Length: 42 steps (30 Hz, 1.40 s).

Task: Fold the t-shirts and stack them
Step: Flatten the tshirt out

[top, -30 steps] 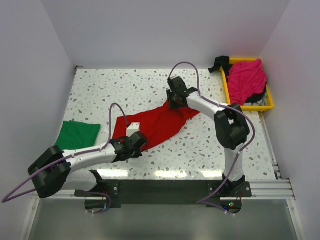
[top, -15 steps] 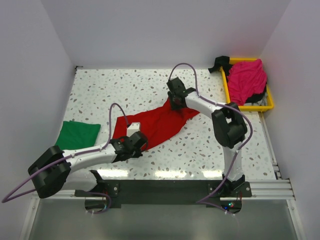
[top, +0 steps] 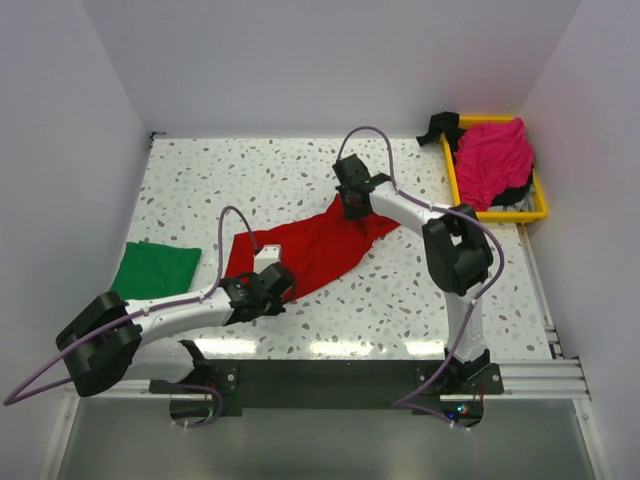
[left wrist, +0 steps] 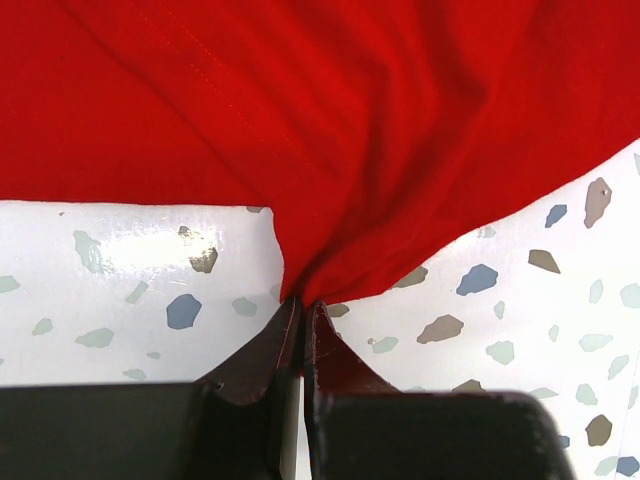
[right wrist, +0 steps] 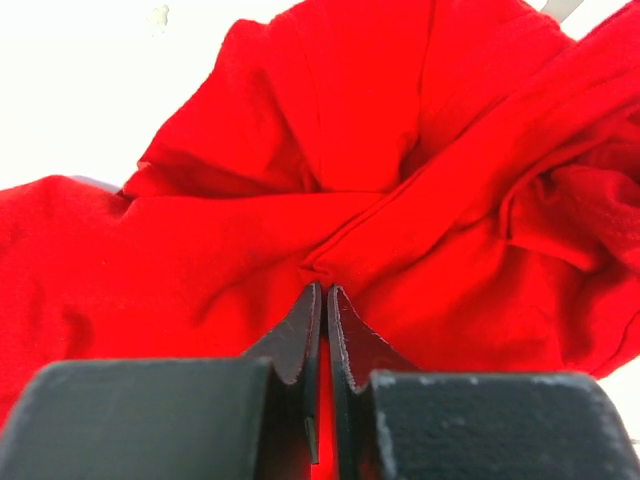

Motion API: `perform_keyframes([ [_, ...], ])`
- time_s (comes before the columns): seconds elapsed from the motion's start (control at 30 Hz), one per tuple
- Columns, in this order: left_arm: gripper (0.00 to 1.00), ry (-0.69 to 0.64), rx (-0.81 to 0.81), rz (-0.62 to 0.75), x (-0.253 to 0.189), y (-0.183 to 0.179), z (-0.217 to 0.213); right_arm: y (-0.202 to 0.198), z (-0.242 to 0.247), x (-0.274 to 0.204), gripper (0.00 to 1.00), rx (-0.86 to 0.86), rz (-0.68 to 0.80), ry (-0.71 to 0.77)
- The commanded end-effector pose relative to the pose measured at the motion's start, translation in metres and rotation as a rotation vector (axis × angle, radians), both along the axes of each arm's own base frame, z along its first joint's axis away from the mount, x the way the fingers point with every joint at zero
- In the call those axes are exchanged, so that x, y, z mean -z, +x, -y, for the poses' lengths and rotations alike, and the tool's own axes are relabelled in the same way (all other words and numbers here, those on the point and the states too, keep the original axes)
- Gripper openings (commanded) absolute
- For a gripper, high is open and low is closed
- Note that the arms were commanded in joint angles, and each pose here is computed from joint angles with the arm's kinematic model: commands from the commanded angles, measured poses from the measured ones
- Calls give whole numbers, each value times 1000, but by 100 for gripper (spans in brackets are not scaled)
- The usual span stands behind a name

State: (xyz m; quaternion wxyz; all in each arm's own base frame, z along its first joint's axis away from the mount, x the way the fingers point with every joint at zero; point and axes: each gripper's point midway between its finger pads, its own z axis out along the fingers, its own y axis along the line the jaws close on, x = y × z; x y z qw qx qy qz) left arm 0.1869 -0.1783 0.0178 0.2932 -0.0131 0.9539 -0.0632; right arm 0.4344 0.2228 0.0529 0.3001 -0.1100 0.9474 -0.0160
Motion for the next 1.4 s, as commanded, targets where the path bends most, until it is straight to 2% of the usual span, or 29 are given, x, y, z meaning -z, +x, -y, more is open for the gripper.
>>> perform_keyframes([
  [0.0, 0, -54, -7, 60, -20, 17, 14, 5, 5, -50, 1, 31, 88, 24],
  [0.2, 0, -58, -4, 79, -32, 21, 14, -18, 32, -96, 0, 123, 179, 117],
  [0.4, 0, -96, 5, 113, -52, 28, 16, -68, 59, -111, 1, 205, 221, 219],
  [0.6, 0, -120, 11, 154, -79, 39, 14, -142, 108, -64, 0, 367, 169, 228],
  [0.77, 0, -132, -57, 176, -97, 49, -8, -188, 104, -48, 1, 437, 123, 447],
  [0.83, 0, -150, -103, 196, -105, 54, -21, -204, 104, -36, 1, 454, 91, 484],
  [0.9, 0, -157, -123, 203, -109, 56, -28, -212, 103, -29, 15, 440, 68, 499],
  [1.0, 0, -167, -139, 210, -112, 58, -35, -209, 96, -38, 34, 391, 74, 516],
  [1.13, 0, -174, -136, 190, -109, 57, -33, -191, 85, -58, 44, 311, 104, 505],
  [1.37, 0, -187, -132, 174, -104, 55, -31, -139, 47, -69, 48, 221, 105, 473],
])
